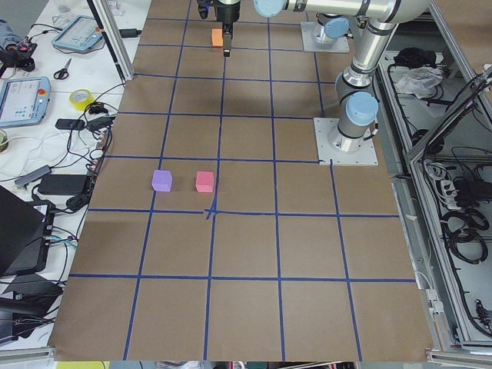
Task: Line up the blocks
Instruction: 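Lower the right gripper over the orange cube and close on it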
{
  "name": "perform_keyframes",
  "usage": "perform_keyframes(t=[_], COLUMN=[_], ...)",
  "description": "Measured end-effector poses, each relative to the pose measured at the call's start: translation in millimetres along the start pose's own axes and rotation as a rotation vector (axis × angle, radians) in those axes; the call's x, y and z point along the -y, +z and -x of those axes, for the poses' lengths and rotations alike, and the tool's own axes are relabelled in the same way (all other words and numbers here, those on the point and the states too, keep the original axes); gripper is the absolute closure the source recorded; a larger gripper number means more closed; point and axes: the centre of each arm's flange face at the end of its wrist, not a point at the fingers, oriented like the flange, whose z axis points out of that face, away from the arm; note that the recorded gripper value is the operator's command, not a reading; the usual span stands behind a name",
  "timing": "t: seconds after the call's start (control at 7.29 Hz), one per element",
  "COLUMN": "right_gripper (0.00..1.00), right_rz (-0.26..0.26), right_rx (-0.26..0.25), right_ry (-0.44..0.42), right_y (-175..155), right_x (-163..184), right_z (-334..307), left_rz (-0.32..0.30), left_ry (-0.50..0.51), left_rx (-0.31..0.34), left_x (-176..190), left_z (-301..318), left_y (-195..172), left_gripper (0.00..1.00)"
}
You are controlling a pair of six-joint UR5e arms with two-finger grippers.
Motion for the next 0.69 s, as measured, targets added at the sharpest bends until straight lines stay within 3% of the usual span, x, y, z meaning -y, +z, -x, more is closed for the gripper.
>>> perform_keyframes(t=[0.27, 0.69], right_gripper=[0.00, 0.00], right_rz=[-0.032, -0.003], right_rx=[0.007, 0.060], right_ry=[-0.011, 0.006], right_y=[46.8, 79.5], right_x=[8.4, 10.3], right_z=[-14.0, -20.4], left_rz=[-0.009, -0.007], left_ry=[0.005, 0.009], left_rx=[-0.005, 0.002], left_x=[-6.9, -12.4], left_z=[-1.4, -0.2], left_y=[-6.3, -7.7], left_gripper=[0.00, 0.00])
